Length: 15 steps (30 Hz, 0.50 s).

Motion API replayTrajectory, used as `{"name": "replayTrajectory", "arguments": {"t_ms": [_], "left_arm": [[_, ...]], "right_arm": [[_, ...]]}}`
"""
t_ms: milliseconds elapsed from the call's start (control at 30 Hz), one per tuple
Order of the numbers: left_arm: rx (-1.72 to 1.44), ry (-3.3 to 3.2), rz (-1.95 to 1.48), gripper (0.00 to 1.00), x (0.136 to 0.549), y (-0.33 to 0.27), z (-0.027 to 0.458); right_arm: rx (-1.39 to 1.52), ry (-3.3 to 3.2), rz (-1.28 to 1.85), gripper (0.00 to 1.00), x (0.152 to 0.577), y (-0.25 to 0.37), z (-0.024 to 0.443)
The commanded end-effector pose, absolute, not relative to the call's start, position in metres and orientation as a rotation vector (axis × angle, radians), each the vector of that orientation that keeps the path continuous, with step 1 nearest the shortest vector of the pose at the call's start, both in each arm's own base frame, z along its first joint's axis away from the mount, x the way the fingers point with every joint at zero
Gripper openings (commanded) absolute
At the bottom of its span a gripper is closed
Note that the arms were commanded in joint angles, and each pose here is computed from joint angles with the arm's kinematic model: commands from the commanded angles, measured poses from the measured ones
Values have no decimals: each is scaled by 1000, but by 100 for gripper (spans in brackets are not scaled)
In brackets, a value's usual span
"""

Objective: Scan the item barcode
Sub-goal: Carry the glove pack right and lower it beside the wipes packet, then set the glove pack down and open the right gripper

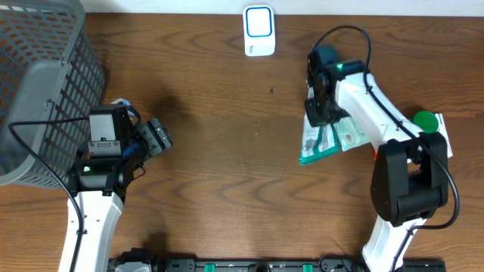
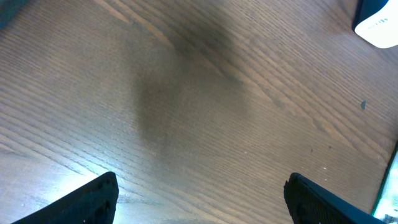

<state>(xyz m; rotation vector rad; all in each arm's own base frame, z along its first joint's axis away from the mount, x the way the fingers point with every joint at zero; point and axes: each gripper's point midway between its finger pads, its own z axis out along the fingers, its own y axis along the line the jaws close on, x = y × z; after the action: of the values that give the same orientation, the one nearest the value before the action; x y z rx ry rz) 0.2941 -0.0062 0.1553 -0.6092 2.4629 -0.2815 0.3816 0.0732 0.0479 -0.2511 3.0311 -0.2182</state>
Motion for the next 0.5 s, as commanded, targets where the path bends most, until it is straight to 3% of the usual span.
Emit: {"name": "replayTrajectory", "arguments": {"t_ms": [0, 367, 467], "left_arm": [[-609, 2460, -266, 87, 295, -4, 157], [-609, 2460, -266, 87, 295, -4, 157], [-609, 2460, -266, 87, 295, -4, 157]], "right_arm": [[-183, 3026, -396, 1, 378, 40, 39], [34, 3064, -327, 1, 377, 10, 35], [32, 3073, -315, 17, 375, 10, 35]]}}
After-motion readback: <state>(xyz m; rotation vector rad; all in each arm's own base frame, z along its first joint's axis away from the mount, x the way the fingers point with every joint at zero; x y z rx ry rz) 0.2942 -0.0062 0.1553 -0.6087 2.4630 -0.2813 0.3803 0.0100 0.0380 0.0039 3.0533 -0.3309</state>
